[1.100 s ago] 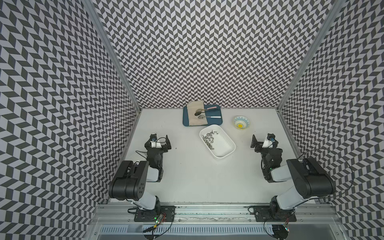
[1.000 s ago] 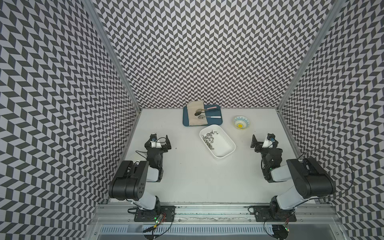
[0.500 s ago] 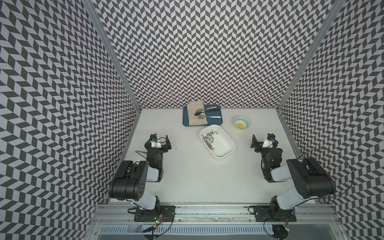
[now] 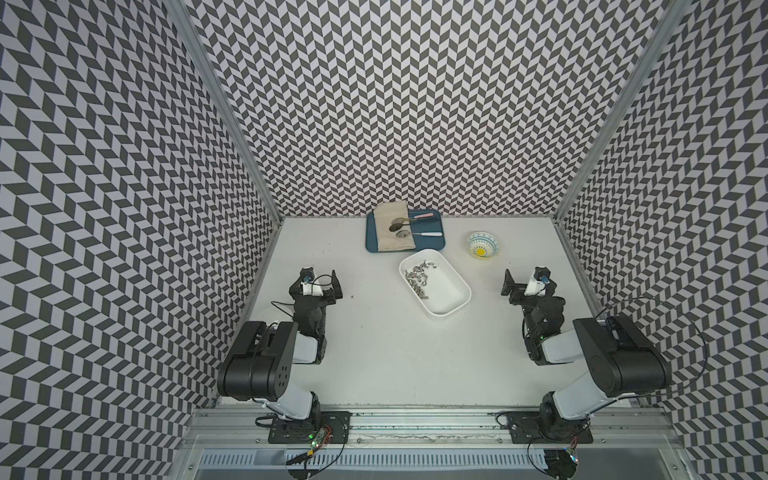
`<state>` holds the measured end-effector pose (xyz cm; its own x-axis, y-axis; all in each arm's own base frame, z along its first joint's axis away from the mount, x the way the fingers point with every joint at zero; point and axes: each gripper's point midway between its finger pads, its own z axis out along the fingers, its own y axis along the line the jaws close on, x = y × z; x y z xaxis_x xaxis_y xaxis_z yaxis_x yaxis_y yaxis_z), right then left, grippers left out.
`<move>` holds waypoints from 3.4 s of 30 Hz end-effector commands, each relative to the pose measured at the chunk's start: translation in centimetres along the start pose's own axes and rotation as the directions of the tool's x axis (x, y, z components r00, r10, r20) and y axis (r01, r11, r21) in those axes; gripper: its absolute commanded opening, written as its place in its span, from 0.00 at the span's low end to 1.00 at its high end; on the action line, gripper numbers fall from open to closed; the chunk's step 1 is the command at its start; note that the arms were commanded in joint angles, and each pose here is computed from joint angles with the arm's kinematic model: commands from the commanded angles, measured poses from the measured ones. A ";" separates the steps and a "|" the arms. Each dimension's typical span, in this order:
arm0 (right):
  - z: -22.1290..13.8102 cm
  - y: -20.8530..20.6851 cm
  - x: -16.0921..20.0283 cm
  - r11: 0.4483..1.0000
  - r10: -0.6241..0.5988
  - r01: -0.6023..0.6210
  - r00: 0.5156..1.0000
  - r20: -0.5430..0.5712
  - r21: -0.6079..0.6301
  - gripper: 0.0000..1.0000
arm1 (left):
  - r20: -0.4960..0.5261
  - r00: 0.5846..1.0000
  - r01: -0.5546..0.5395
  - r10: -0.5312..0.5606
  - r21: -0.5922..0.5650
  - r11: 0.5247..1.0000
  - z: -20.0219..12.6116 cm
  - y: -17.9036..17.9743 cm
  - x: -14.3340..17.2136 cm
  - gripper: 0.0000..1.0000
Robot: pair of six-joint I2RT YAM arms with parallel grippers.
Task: Take out the wing nut from the storage box
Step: Pick up the wing nut from the storage box.
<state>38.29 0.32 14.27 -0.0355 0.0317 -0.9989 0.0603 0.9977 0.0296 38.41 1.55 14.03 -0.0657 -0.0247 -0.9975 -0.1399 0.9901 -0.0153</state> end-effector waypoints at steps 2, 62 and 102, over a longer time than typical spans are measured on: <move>-0.3 0.0 -1.5 1.000 0.007 -0.007 0.999 0.054 -0.003 1.00 | 0.012 1.000 0.006 -0.007 0.007 1.000 -0.2 0.0 -0.4 0.99; 4.2 30.7 4.8 0.897 0.050 -0.363 0.651 -0.757 -0.252 0.42 | -0.680 0.727 0.160 -0.096 0.031 0.987 -5.1 -14.9 1.3 0.96; 5.1 28.8 11.9 0.946 0.112 -0.317 0.513 -0.851 -0.066 0.20 | -0.664 0.745 0.130 -0.066 0.047 0.990 -6.4 -14.0 -0.1 0.96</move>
<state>44.02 29.03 3.38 -0.8641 0.1756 -0.4718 -0.0011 0.9366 0.3505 34.44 -13.58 14.27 -0.7001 -0.1901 -0.6883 -0.1047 0.9808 -0.1644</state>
